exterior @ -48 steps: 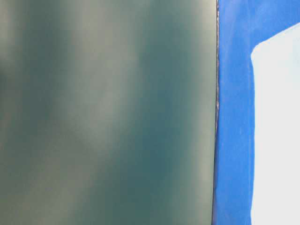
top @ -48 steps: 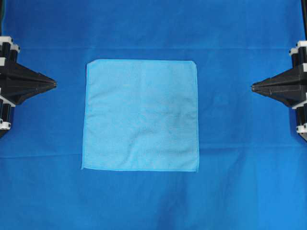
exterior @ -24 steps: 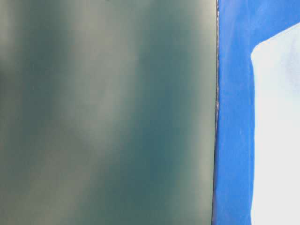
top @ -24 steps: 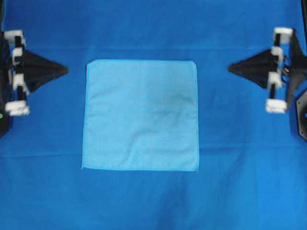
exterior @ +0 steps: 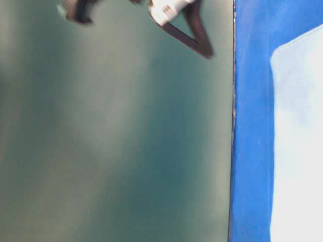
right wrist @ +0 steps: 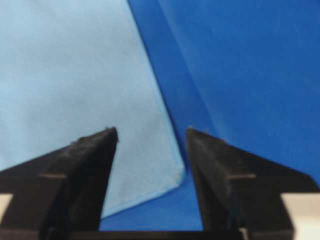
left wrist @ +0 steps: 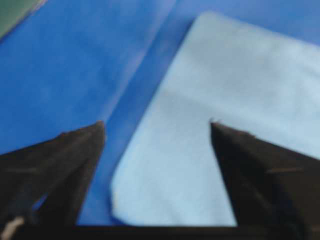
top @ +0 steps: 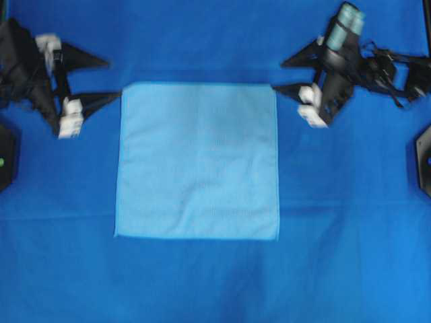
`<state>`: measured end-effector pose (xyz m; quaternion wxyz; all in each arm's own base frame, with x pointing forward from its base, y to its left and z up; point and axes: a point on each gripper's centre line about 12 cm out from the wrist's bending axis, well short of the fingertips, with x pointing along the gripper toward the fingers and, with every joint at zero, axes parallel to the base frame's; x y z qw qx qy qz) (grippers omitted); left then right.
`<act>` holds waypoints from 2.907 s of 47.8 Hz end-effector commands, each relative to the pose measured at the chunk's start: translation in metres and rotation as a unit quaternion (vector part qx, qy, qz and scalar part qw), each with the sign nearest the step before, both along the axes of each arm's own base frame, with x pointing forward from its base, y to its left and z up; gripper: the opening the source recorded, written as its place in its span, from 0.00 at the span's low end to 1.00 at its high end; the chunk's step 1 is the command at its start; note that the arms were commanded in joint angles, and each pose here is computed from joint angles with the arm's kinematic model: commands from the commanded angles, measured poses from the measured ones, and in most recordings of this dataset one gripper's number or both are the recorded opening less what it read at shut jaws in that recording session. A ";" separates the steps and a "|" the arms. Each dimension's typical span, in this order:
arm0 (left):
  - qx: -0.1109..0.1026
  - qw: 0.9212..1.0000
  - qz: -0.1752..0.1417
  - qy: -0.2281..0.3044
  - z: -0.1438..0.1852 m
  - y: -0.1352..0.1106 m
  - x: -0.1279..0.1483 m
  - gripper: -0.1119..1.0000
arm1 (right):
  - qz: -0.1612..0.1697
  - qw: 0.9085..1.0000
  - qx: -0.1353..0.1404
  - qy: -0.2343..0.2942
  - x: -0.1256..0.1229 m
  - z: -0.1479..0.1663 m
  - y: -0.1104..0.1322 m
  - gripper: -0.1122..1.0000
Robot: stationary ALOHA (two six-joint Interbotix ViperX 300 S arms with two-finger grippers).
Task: Fold the light blue towel.
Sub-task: 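Move both grippers to the towel's far corners and grasp them, then pull both far corners toward the near edge, folding the towel in half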
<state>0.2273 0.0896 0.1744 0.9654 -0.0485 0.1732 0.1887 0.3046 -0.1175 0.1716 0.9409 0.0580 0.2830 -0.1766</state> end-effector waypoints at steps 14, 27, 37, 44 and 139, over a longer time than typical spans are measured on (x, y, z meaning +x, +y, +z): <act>-0.029 0.997 0.036 0.068 -0.065 0.028 0.020 0.88 | -0.020 0.998 0.017 0.058 0.023 -0.047 -0.029 0.61; -0.048 0.992 0.043 0.110 -0.094 0.037 0.029 0.86 | -0.021 0.996 0.029 0.085 0.027 -0.071 -0.031 0.61; -0.055 0.990 0.044 0.126 -0.098 0.036 0.025 0.68 | -0.017 0.995 0.031 0.091 0.028 -0.074 -0.029 0.50; -0.058 0.987 0.039 0.142 -0.101 0.034 0.025 0.30 | -0.015 0.995 0.031 0.093 0.028 -0.075 -0.028 0.14; -0.105 0.949 -0.261 0.144 -0.053 -0.159 0.021 0.11 | 0.130 0.976 0.150 0.091 0.031 -0.036 0.161 0.11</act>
